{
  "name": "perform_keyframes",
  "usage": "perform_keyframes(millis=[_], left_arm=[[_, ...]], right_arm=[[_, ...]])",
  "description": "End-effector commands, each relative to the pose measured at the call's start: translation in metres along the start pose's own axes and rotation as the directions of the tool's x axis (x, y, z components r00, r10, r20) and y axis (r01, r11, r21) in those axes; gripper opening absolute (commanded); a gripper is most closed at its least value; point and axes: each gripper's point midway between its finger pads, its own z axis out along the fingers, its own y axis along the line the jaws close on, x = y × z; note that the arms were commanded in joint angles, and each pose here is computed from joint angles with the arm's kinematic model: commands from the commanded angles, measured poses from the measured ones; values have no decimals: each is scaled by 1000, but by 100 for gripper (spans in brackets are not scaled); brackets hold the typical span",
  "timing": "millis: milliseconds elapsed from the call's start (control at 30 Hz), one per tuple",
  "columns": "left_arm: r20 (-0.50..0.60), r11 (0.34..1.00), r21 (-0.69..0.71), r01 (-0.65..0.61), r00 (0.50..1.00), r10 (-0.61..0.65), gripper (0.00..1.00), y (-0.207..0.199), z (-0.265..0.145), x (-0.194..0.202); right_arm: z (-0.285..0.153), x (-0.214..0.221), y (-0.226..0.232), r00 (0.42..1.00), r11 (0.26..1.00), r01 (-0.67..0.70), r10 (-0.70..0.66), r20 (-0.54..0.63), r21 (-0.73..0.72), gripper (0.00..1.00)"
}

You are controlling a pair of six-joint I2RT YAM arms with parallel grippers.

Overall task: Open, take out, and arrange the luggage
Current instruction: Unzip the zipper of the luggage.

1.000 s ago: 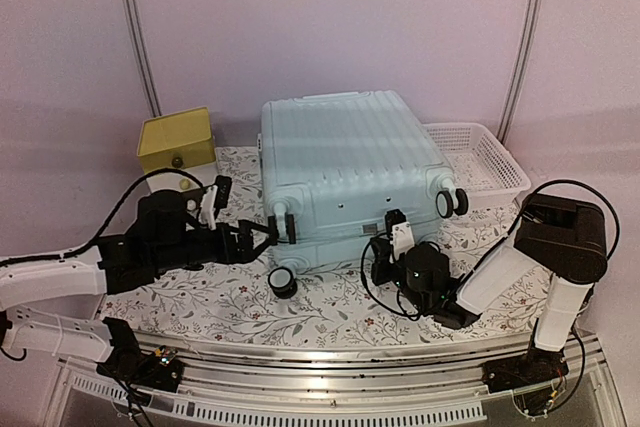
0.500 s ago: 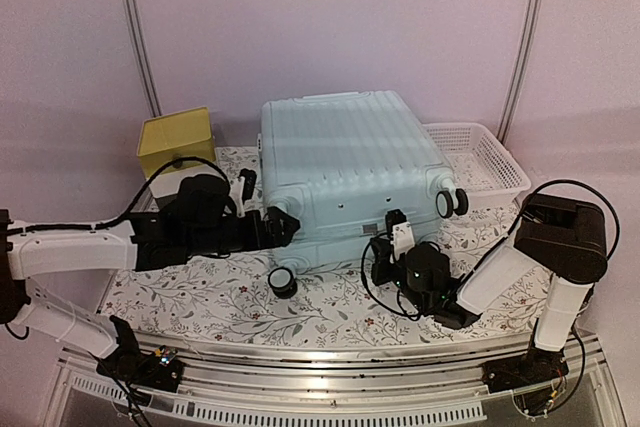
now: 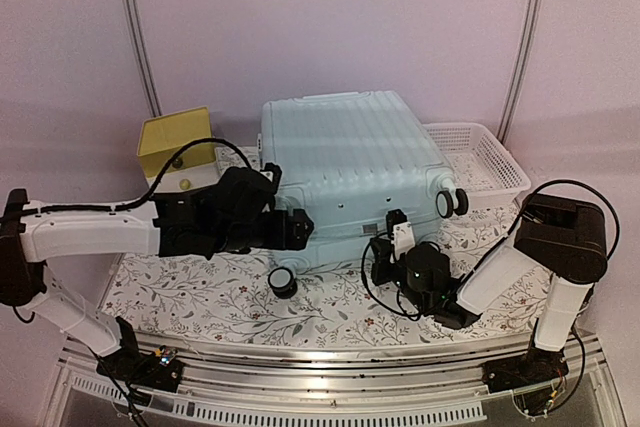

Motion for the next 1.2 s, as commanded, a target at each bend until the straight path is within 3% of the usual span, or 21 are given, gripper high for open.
perform_keyframes(millis=[0, 200, 300, 533, 700, 800, 933, 967, 1167], left_arm=[[-21, 983, -164, -80, 997, 78, 89, 25, 0, 2], [-11, 986, -161, -43, 999, 42, 59, 52, -5, -5], [1, 989, -147, -34, 999, 35, 50, 63, -8, -10], [13, 990, -140, 5, 1000, -3, 49, 91, -12, -19], [13, 992, -125, 14, 1000, -12, 50, 94, -14, -19], [15, 994, -104, 17, 1000, -16, 52, 90, -13, -19], [15, 997, -73, 19, 1000, -18, 53, 85, -11, -19], [16, 997, -69, 20, 1000, -19, 53, 84, -11, -19], [13, 999, -51, 11, 1000, -10, 54, 80, -8, -19]], right_arm=[[-3, 3, -15, 1000, 999, 6, -6, -7, 51, 2], [-17, -2, -44, 1000, 993, 23, -23, -3, 111, 2], [-27, -5, -64, 999, 987, 33, -34, 3, 160, 2], [-49, -17, -103, 996, 960, 77, -85, 18, 269, 2], [-49, -21, -100, 988, 957, 150, -155, 2, 249, 4], [-45, -22, -83, 977, 963, 210, -211, -12, 169, 15], [-43, -23, -43, 945, 945, 326, -327, -17, -29, 53], [-42, -23, -31, 940, 937, 337, -340, -20, -91, 57], [-57, -48, 44, 948, 877, 299, -319, 9, -375, 64]])
